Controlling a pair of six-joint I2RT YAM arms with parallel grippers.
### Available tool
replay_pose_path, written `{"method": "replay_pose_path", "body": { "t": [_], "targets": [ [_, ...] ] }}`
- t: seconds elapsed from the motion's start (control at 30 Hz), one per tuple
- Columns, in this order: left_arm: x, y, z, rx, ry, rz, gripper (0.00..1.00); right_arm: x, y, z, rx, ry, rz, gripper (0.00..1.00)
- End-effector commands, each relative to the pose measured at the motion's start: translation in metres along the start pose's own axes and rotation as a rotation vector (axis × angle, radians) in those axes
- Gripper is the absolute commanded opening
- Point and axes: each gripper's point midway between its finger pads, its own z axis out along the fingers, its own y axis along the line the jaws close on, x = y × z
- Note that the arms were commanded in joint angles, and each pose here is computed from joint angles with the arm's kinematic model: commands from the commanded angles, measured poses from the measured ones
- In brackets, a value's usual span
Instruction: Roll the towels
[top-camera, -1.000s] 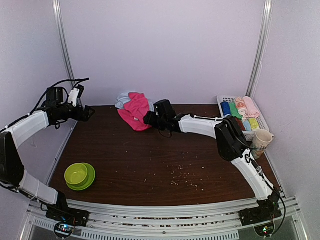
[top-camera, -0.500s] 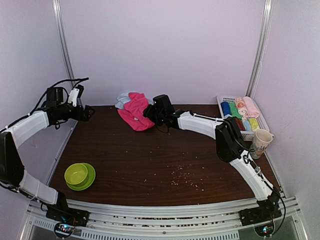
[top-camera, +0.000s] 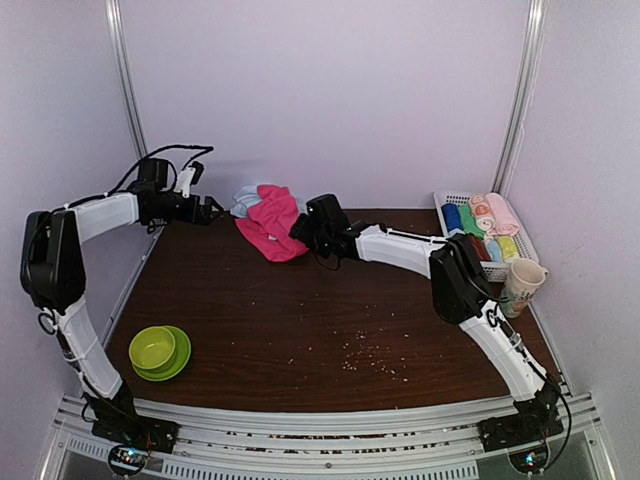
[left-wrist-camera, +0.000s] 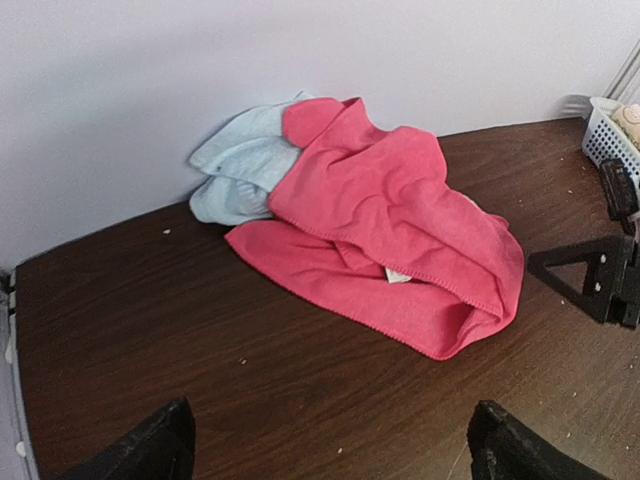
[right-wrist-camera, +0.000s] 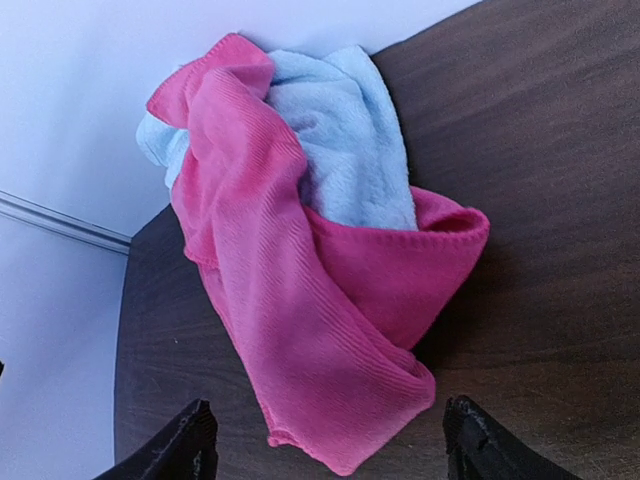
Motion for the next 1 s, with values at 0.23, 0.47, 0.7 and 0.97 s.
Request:
{"method": "replay_pose_path", "body": {
  "t": [0.23, 0.47, 0.7, 0.97],
  "targets": [
    [0.021, -0.080, 0.081, 0.140, 0.168, 0.183, 0.98, -0.027, -0.025, -0.066, 0.017, -0.016, -0.089, 0.86],
    [0.051, -0.102, 0.117, 0.132, 0.261, 0.312, 0.93, -0.035, -0.033, -0.092, 0.022, -0.036, -0.143, 0.93],
    [0.057, -0.107, 0.140, 0.128, 0.308, 0.361, 0.86, -0.041, -0.035, -0.105, 0.049, -0.044, -0.219, 1.00],
    [0.082, -0.132, 0.156, 0.191, 0.396, 0.429, 0.78, -0.067, -0.026, -0.130, 0.114, -0.069, -0.339, 1.00]
  ]
}}
